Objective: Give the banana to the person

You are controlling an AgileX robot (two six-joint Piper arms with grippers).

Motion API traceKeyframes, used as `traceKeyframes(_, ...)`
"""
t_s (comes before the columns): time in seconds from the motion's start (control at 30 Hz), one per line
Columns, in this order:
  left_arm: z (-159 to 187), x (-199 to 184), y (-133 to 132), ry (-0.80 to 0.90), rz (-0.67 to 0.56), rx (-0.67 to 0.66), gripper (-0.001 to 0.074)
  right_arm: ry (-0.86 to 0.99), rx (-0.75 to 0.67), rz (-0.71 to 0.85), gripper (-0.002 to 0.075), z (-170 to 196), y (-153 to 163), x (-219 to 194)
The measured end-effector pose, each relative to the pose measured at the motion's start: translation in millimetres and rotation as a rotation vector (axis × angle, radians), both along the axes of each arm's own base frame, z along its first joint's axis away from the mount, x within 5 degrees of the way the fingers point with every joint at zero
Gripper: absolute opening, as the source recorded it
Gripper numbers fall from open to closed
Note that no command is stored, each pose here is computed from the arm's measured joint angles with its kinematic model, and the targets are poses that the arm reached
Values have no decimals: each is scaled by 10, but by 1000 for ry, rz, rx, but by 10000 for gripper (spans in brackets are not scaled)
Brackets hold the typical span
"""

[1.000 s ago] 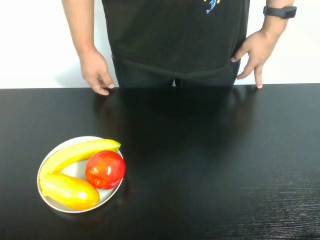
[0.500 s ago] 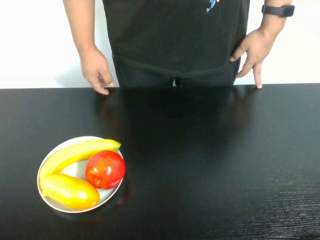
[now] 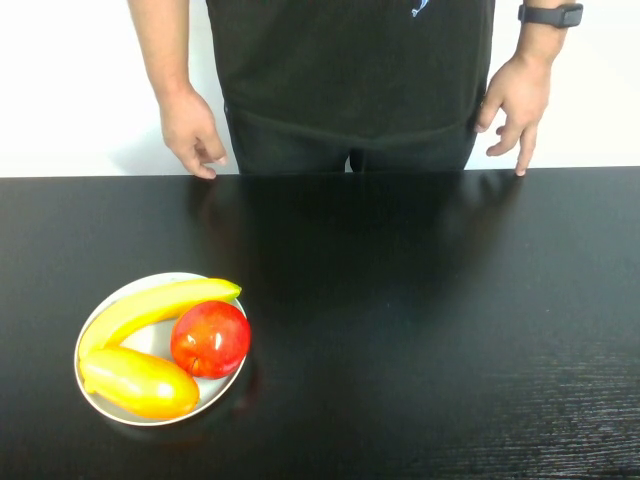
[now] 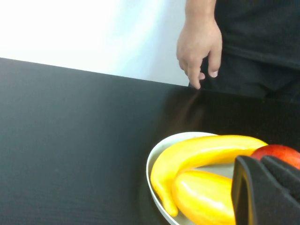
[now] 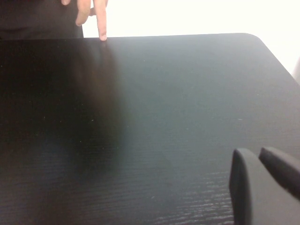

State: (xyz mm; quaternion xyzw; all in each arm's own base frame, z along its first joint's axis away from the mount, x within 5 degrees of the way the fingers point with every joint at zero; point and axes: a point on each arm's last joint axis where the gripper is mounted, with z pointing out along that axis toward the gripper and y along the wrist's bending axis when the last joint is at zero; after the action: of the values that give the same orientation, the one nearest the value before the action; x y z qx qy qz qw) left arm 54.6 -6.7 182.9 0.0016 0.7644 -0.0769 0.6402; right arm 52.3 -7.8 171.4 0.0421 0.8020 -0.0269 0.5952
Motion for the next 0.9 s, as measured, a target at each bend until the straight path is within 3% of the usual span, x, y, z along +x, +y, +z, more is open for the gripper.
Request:
traceKeyframes(0.2,0,0,-3,3,0,-23,-4,0,0,0,-11,0,0,0)
traceKeyframes(0.37,96,9,-20,-67,12,-290,-4,0,0,0,-11,0,0,0)
traceKeyframes(0.47,161,12,-13,-133,14,-344,-4,0,0,0,-11,0,0,0)
traceKeyframes(0.57,208,-6,-29,-63,6,-358,-4,0,0,0,-11,0,0,0)
traceKeyframes(0.7,620,-19,-89,147,-49,-279,-4,0,0,0,-11,0,0,0)
traceKeyframes(0.9,1345,259,-198,578,-217,118,-4,0,0,0,-11,0,0,0)
